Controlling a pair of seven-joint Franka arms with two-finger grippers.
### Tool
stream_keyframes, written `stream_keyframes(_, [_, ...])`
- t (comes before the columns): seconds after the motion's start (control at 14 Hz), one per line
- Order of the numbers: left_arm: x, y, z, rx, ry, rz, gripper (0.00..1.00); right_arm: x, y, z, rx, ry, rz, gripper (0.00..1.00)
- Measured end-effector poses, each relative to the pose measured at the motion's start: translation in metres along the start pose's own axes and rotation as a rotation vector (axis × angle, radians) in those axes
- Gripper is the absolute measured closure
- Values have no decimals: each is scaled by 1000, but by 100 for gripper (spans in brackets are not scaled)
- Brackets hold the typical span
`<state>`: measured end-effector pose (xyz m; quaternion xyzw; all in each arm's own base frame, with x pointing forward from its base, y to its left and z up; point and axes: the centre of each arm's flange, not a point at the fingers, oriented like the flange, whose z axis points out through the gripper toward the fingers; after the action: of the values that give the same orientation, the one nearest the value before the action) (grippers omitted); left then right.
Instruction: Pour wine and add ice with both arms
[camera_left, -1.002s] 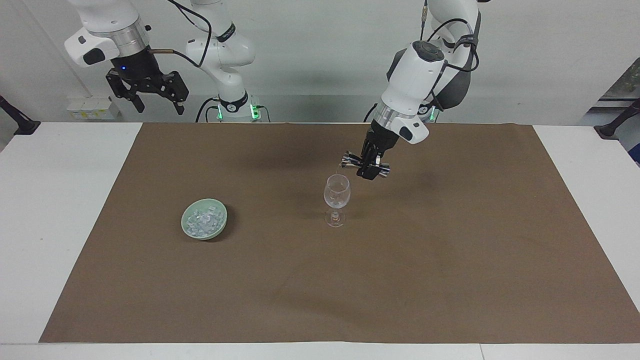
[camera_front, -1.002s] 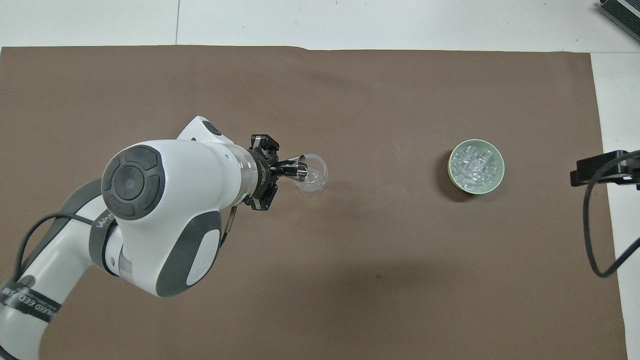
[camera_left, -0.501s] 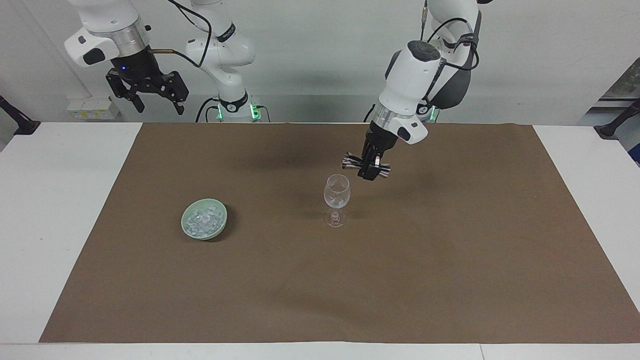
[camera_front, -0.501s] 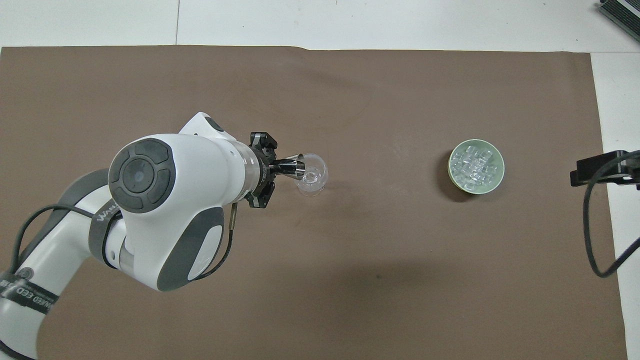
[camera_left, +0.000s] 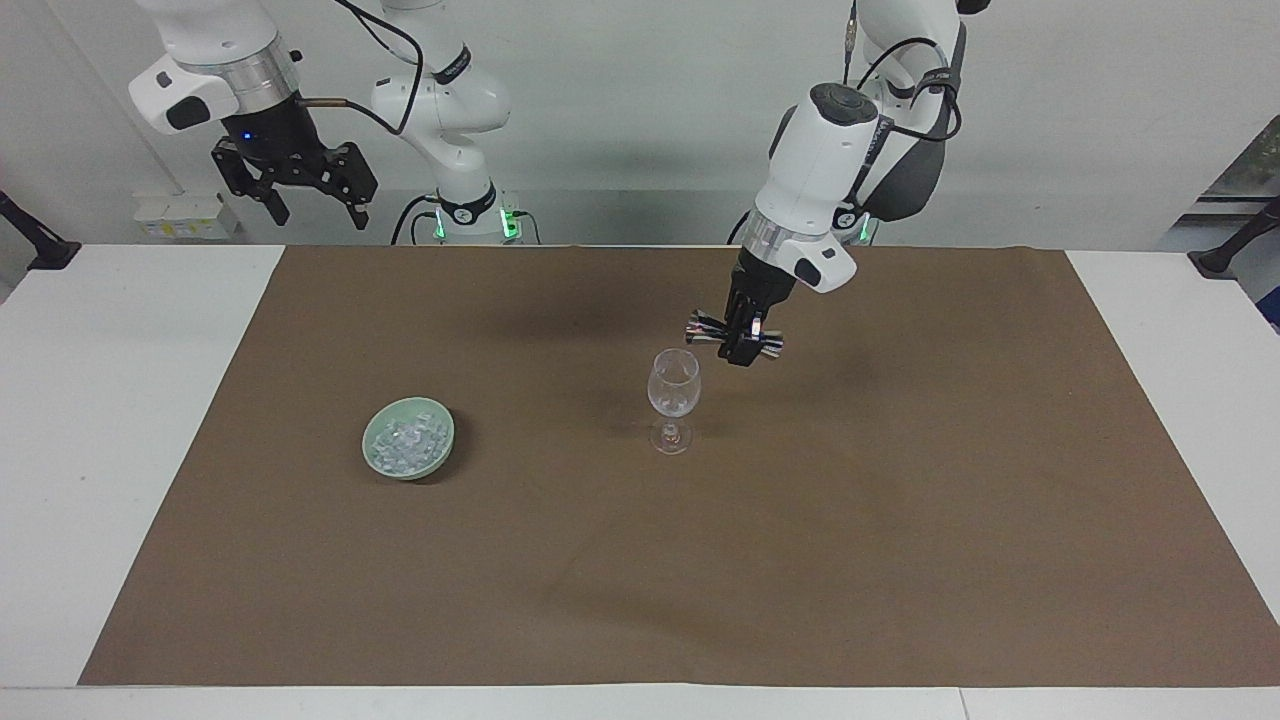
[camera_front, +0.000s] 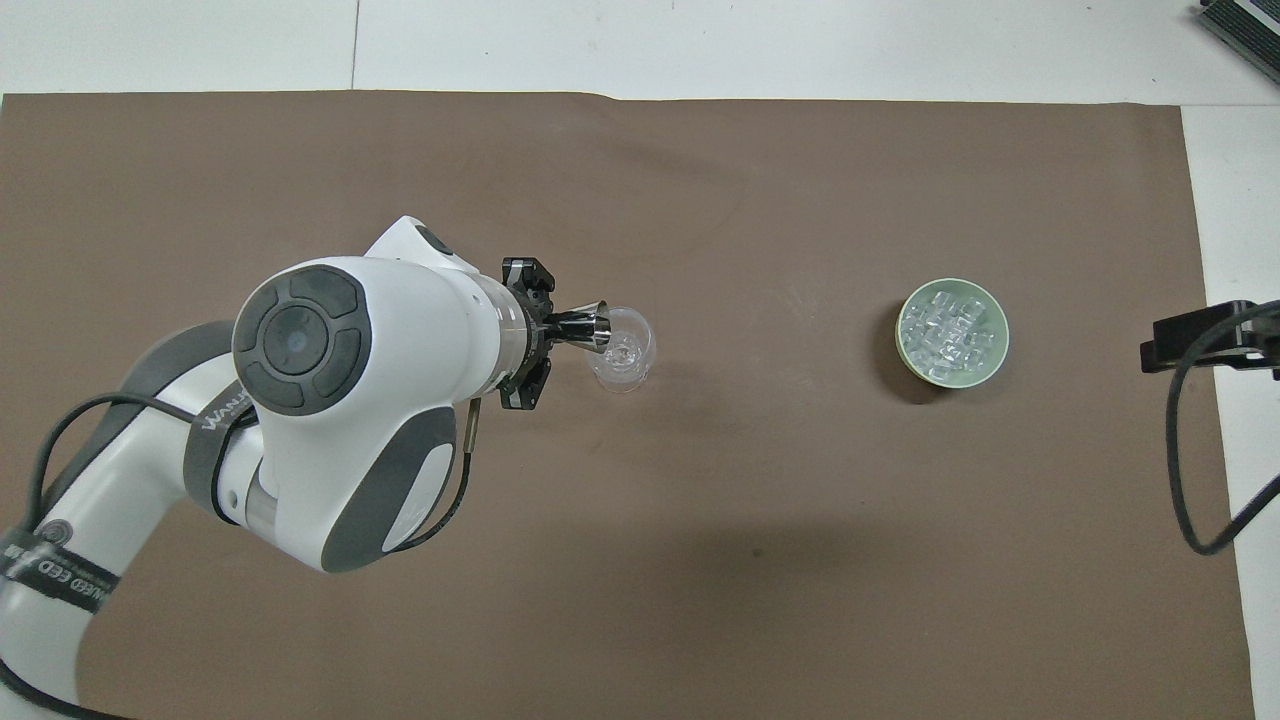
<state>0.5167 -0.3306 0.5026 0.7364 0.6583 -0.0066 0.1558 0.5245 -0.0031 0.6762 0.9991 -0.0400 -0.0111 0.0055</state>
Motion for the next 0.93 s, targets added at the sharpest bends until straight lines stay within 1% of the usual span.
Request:
stream_keyframes(0.21, [-10, -6, 3, -4, 35, -3, 95, 0, 0, 0, 0, 0, 0, 0])
stream_keyframes(0.5, [-13, -9, 7, -4, 64, 14, 95, 0, 0, 0, 0, 0, 0, 0])
stream_keyframes(0.93, [-16, -12, 10, -2, 84, 19, 95, 0, 0, 0, 0, 0, 0, 0])
